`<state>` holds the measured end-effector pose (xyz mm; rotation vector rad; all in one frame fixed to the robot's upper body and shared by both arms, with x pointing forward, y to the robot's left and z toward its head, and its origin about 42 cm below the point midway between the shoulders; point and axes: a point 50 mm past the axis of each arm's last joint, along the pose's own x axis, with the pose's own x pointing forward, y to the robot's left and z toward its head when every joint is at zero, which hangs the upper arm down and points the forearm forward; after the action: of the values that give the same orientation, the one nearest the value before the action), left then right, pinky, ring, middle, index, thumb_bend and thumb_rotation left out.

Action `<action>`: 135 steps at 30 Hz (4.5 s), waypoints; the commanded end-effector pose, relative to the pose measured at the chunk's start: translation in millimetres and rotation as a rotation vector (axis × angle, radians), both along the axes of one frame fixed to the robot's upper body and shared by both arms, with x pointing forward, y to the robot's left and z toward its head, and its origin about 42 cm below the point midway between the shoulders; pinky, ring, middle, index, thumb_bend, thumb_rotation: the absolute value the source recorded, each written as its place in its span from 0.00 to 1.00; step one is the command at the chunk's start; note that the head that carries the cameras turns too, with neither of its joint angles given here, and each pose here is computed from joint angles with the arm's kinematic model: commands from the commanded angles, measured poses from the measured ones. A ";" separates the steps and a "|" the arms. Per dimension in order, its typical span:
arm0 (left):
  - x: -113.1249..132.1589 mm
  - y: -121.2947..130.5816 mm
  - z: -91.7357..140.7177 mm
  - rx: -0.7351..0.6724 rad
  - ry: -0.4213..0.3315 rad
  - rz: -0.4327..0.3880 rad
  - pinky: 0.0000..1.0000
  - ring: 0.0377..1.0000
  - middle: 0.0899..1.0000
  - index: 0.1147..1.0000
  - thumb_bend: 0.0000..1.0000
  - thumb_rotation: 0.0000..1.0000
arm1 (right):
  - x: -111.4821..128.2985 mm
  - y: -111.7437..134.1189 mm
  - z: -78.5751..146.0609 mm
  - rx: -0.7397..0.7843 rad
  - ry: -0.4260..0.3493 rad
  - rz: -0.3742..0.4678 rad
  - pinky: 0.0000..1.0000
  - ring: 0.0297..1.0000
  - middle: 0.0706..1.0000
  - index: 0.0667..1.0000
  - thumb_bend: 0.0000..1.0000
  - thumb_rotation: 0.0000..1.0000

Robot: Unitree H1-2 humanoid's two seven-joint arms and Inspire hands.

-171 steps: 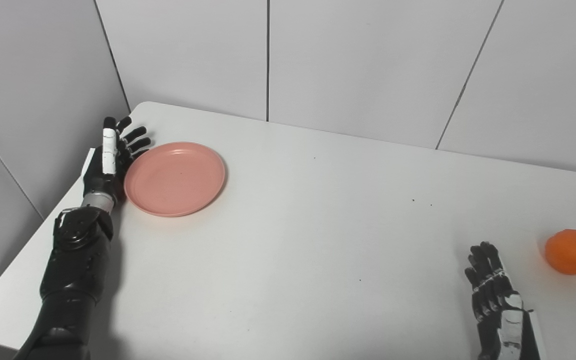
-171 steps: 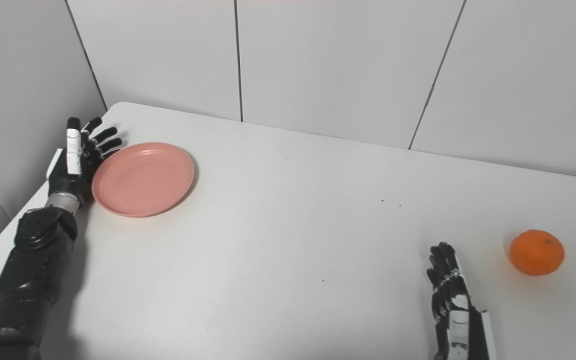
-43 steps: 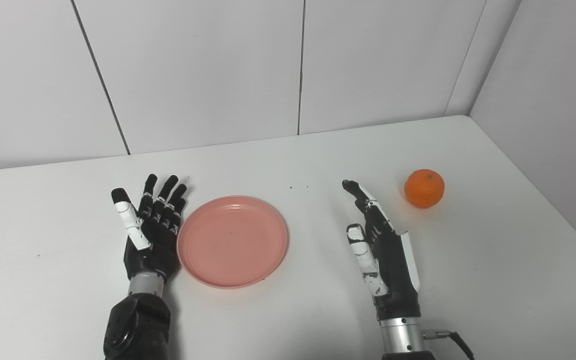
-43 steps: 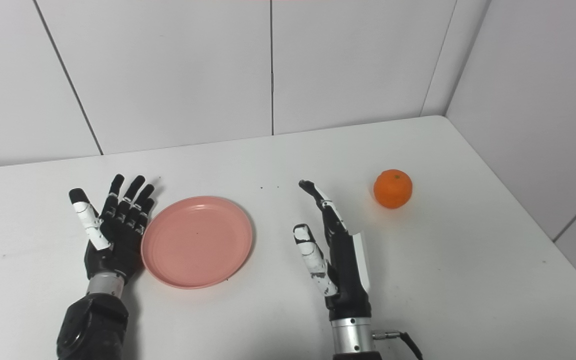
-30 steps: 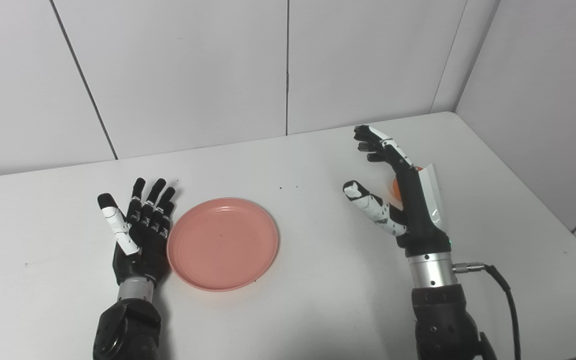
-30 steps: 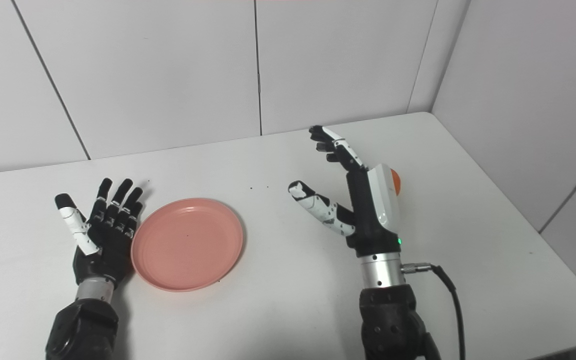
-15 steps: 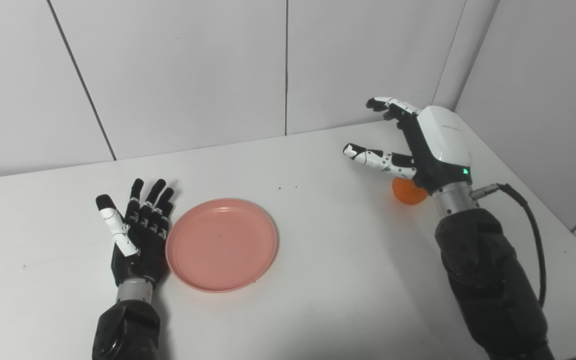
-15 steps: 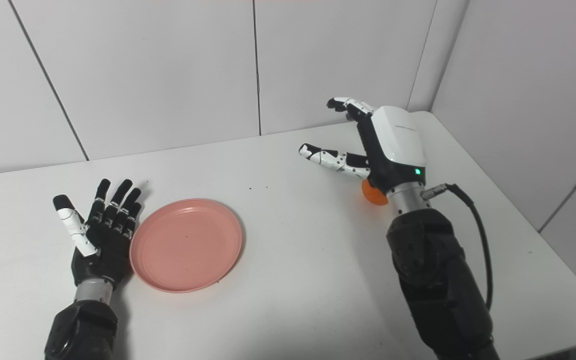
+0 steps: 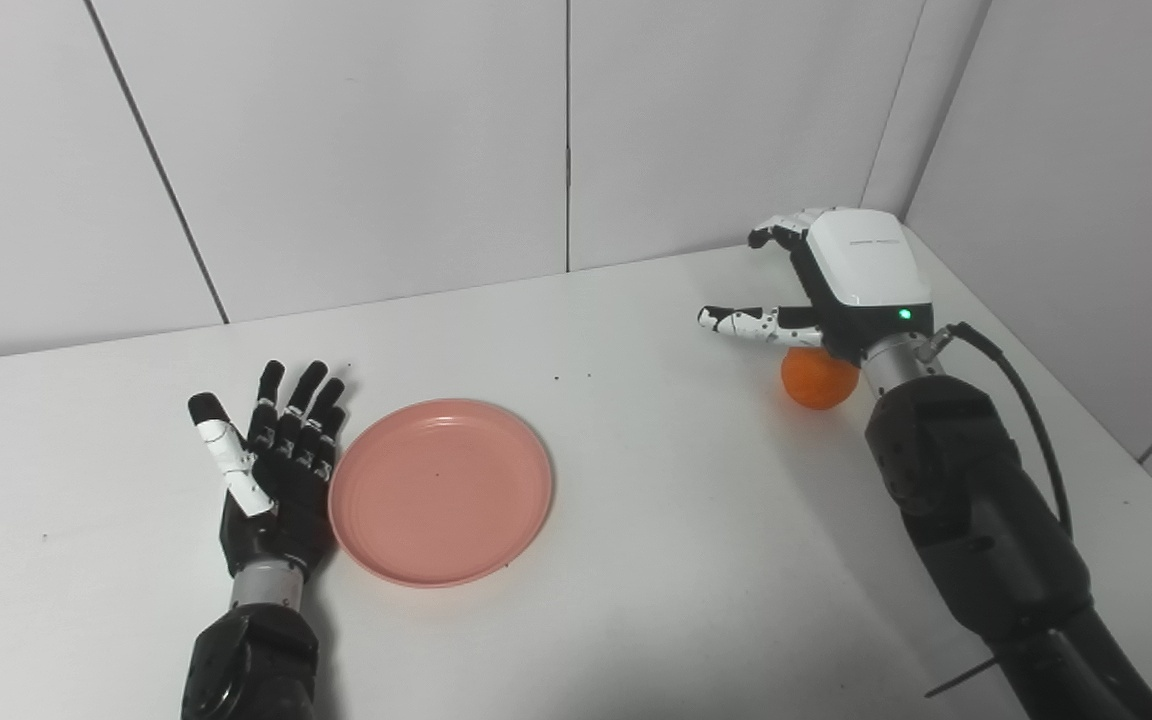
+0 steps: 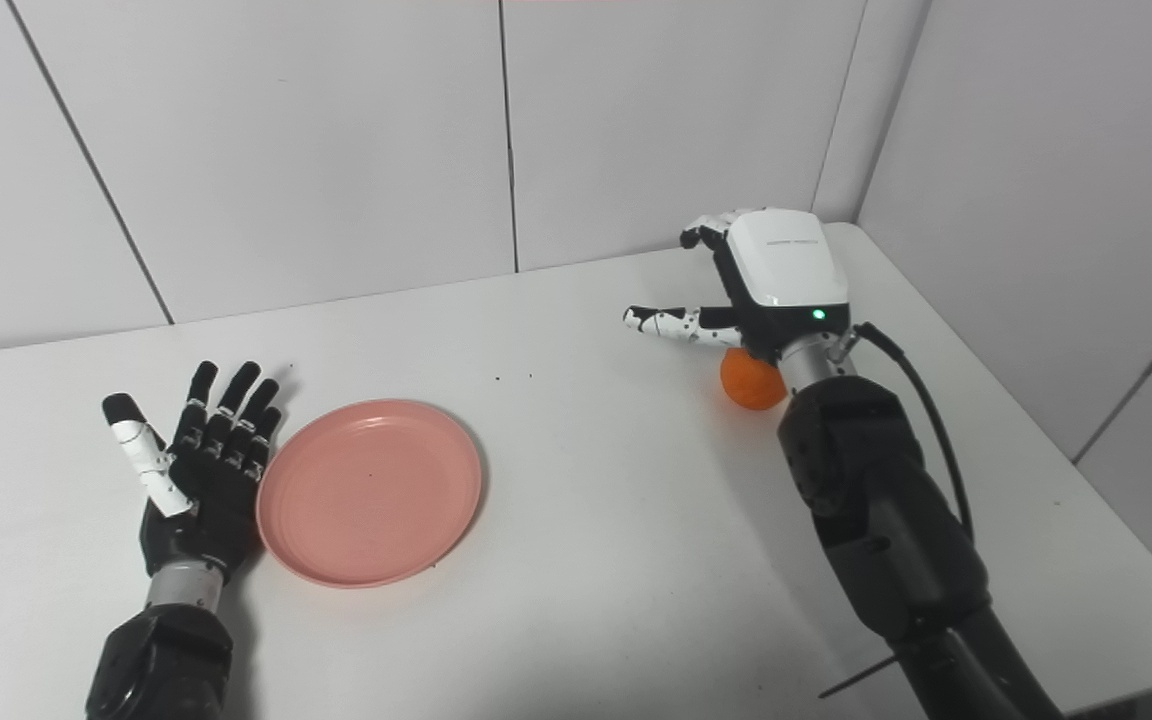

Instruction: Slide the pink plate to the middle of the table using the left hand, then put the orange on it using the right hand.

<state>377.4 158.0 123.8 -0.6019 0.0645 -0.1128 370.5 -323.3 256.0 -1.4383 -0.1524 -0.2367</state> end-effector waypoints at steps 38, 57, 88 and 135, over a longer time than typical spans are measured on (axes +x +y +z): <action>-22.8 10.9 -44.1 0.009 0.222 0.014 0.99 0.88 0.88 0.98 0.95 0.98 | 17.2 -48.2 -75.3 0.290 0.038 -0.215 0.86 0.82 0.79 0.65 0.85 0.88; -22.9 6.1 -41.3 0.014 0.220 0.007 0.94 0.87 0.86 0.97 0.97 0.96 | 15.6 -39.4 -109.1 0.164 0.162 -0.205 0.15 0.17 0.20 0.22 0.68 0.38; -32.7 -36.1 -42.1 0.020 0.206 -0.029 0.95 0.85 0.84 0.98 0.96 0.98 | 10.5 -11.8 16.2 0.294 -0.135 0.092 0.14 0.16 0.19 0.24 0.64 0.23; -33.7 -50.9 -50.7 0.049 0.220 -0.002 0.83 0.84 0.84 0.97 0.94 0.99 | -7.3 187.5 38.8 0.289 -0.128 0.701 0.19 0.22 0.27 0.29 0.65 0.28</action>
<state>372.0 116.8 121.5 -0.5408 0.0450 -0.1144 364.8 -141.9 284.3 -0.9970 -0.5916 0.2124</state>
